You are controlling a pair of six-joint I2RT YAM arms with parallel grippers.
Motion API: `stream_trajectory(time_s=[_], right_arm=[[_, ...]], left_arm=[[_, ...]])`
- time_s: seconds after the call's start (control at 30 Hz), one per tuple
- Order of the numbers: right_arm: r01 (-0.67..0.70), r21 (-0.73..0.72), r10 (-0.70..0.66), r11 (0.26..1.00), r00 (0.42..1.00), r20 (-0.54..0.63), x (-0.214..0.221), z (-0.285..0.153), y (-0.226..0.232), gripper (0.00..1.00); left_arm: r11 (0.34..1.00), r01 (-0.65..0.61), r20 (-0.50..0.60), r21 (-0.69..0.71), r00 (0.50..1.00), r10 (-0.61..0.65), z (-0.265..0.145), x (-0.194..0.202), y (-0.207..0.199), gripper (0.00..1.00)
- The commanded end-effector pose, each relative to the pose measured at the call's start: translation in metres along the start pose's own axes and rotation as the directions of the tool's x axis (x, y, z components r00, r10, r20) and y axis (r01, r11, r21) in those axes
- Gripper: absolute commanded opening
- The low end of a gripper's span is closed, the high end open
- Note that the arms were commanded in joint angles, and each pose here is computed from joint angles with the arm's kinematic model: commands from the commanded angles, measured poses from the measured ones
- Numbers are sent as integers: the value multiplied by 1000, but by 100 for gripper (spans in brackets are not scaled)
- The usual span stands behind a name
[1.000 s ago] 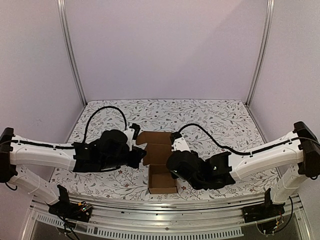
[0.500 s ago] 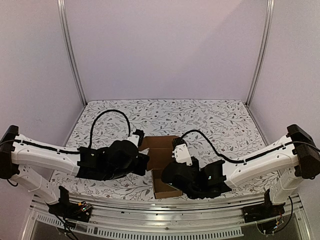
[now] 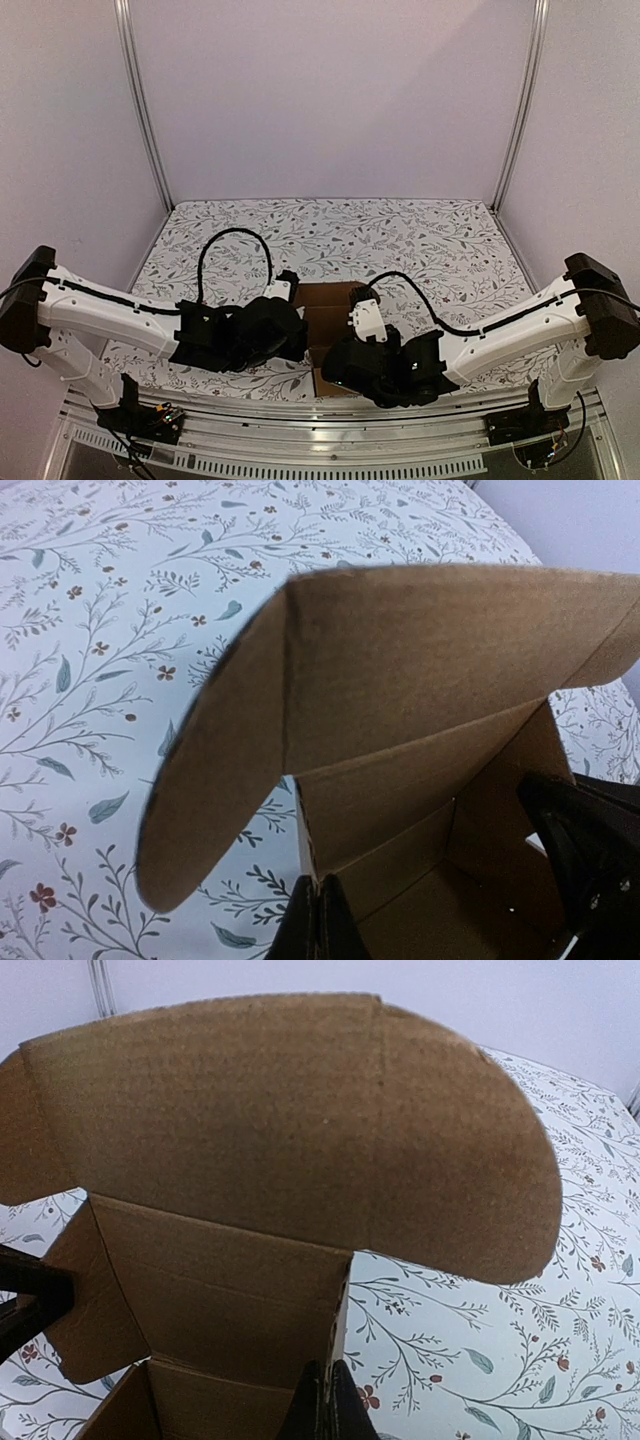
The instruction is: Fold the paper box
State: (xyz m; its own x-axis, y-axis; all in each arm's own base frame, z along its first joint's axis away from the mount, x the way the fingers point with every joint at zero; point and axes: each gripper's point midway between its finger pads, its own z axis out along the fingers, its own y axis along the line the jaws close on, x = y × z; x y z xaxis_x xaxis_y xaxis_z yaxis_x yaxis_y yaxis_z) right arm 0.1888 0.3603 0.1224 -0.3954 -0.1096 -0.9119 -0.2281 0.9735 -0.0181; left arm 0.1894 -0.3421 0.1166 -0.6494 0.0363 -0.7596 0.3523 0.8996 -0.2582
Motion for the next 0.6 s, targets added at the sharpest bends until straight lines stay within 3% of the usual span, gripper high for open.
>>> stream_trajectory(time_s=[0.0, 0.2, 0.57], right_arm=[[-11, -22, 10, 1000, 1000, -17, 14, -3, 8, 0], [-5, -34, 5, 999, 1000, -11, 14, -6, 12, 0], [10, -58, -3, 998, 993, 118, -25, -18, 26, 0]], left_arm=[[998, 4, -40, 57, 999, -2, -4, 7, -25, 0], [999, -37, -20, 38, 999, 37, -7, -1, -27, 0], [994, -111, 42, -21, 993, 112, -22, -32, -25, 0]])
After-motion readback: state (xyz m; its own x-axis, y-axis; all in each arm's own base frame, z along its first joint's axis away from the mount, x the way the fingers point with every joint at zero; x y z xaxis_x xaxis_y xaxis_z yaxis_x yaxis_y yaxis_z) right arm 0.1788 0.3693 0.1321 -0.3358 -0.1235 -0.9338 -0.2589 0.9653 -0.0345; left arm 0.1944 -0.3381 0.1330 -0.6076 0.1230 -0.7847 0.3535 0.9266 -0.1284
